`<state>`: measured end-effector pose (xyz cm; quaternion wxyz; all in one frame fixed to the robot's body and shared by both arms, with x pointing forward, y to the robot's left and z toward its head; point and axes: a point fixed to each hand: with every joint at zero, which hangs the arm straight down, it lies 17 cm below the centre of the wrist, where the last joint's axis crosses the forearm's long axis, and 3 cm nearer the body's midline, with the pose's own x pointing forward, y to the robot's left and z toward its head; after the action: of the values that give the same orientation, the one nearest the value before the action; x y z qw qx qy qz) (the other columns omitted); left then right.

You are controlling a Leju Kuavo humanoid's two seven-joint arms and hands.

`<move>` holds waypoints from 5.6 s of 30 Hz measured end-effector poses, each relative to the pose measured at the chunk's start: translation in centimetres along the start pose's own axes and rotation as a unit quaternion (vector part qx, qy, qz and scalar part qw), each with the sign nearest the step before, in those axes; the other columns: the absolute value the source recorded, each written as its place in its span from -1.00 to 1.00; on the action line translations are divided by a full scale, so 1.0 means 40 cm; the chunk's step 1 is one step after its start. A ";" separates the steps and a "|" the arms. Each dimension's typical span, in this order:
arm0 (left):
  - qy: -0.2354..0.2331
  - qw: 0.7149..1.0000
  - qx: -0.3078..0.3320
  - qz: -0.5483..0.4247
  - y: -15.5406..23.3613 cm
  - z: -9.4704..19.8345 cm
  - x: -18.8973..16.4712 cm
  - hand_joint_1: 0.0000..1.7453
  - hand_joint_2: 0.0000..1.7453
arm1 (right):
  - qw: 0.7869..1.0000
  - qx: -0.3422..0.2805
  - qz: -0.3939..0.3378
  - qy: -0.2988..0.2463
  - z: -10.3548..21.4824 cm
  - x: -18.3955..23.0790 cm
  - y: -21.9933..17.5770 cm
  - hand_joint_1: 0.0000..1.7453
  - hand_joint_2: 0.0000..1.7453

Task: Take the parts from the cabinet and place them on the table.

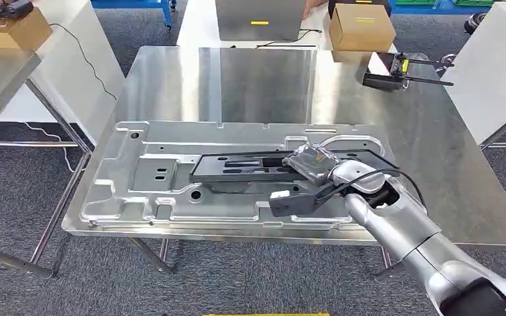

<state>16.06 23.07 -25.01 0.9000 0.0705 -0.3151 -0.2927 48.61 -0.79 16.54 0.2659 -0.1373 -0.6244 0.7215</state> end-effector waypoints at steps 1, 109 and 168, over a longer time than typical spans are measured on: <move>0.002 1.000 0.000 0.001 0.000 0.000 -0.002 -1.00 1.00 | 1.000 0.001 0.001 -0.002 -0.002 0.004 0.001 1.00 1.00; 0.007 0.999 0.027 0.015 0.026 0.006 -0.026 -1.00 -1.00 | 0.898 -0.402 0.180 -0.007 0.161 0.255 -0.403 -1.00 -1.00; 0.011 0.999 0.028 0.014 0.031 0.002 -0.023 -1.00 -1.00 | 0.902 -0.401 0.158 -0.016 0.158 0.263 -0.392 -1.00 -1.00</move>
<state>16.04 24.60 -25.05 0.9052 0.0941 -0.3143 -0.2702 39.94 1.08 34.38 0.0612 -0.3171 -0.8352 0.4451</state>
